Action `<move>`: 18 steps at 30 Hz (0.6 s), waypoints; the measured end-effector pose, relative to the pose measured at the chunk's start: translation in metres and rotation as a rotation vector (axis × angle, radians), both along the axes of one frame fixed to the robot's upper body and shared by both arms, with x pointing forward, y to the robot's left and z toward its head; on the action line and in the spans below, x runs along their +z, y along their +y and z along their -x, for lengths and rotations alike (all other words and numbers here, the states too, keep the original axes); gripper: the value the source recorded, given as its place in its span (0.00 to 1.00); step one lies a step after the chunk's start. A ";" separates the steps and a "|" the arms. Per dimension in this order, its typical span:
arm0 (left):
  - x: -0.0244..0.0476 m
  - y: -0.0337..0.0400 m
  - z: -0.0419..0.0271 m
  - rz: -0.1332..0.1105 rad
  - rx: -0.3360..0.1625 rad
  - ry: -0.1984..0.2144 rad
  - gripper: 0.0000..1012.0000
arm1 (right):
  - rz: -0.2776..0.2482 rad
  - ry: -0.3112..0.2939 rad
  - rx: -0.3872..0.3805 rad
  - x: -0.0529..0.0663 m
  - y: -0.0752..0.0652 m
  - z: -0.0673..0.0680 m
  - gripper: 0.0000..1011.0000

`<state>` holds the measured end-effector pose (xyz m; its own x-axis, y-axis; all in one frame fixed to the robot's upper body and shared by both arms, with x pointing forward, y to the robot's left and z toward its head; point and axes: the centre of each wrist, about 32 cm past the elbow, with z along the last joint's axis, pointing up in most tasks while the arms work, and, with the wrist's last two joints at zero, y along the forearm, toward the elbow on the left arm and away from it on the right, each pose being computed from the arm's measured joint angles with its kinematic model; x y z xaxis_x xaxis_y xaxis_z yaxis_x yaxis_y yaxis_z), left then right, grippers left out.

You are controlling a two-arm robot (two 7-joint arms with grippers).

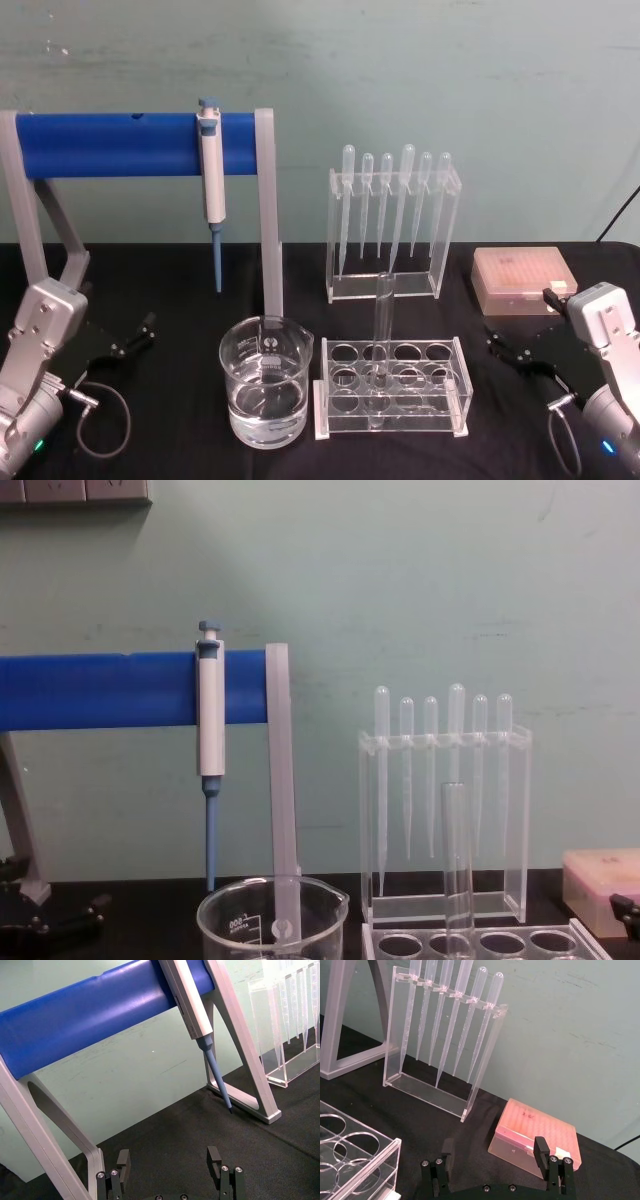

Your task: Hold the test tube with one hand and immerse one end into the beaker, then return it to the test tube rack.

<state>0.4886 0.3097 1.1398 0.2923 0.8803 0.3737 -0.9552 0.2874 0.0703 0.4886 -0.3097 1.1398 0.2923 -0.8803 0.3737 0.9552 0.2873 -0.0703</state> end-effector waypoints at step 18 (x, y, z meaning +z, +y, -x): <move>0.0000 0.0000 0.0000 0.000 0.000 0.000 0.99 | 0.000 0.000 0.000 0.000 0.000 0.000 0.99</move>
